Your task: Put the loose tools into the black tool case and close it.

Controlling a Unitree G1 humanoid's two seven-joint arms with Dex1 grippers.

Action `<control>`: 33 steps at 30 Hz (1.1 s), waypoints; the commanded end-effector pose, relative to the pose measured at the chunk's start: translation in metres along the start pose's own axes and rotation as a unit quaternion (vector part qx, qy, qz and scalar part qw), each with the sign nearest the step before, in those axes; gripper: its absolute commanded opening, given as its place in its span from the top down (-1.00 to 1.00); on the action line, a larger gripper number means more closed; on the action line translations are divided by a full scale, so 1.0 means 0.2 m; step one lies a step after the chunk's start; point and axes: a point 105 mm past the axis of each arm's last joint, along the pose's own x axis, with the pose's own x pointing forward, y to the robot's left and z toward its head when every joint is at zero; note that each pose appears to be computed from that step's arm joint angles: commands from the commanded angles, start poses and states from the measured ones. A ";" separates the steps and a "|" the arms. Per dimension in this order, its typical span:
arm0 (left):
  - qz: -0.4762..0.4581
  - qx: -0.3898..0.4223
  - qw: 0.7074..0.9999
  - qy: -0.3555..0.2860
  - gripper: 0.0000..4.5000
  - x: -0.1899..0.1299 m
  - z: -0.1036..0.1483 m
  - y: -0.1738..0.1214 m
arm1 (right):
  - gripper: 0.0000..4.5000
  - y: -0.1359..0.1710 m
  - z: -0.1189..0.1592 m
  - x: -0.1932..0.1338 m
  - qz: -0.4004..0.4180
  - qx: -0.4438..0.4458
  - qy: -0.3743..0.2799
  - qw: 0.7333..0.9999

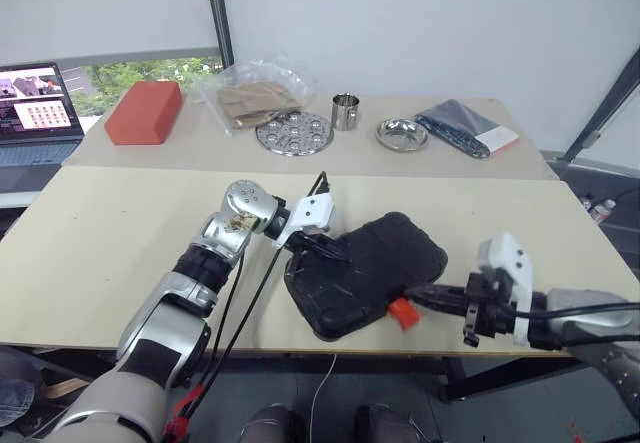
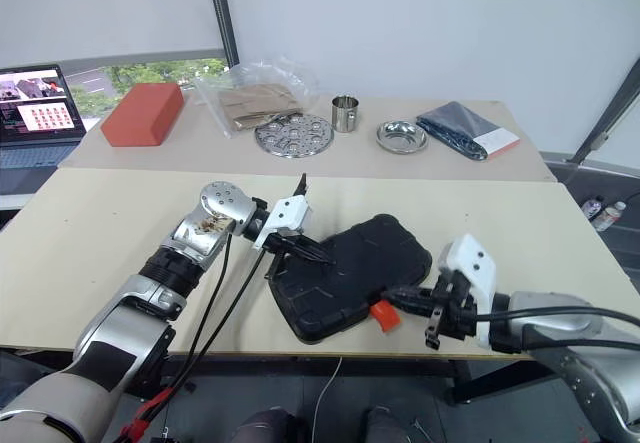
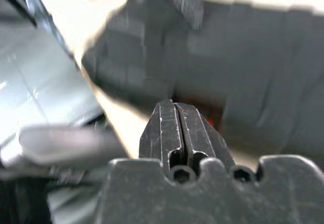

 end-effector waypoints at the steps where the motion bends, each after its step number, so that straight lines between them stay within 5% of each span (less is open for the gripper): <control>1: 0.003 -0.010 1.000 0.024 0.99 0.00 -0.04 0.01 | 1.00 0.04 -0.13 0.02 0.009 0.000 0.069 0.998; 8: 0.003 -0.008 1.000 0.024 0.99 0.00 -0.04 0.01 | 1.00 -0.01 -0.33 0.03 -0.022 -0.007 0.123 0.992; 17: 0.003 -0.007 1.000 0.028 0.99 -0.01 -0.05 0.01 | 1.00 0.02 -0.02 0.00 0.006 0.008 -0.013 1.000; 26: 0.002 -0.003 1.000 0.027 0.99 -0.01 -0.03 0.02 | 1.00 -0.02 -0.08 0.05 0.001 0.001 0.025 1.000; 33: 0.005 -0.004 1.000 0.029 0.99 -0.01 -0.04 0.02 | 1.00 -0.03 -0.30 0.03 -0.012 -0.007 0.123 0.992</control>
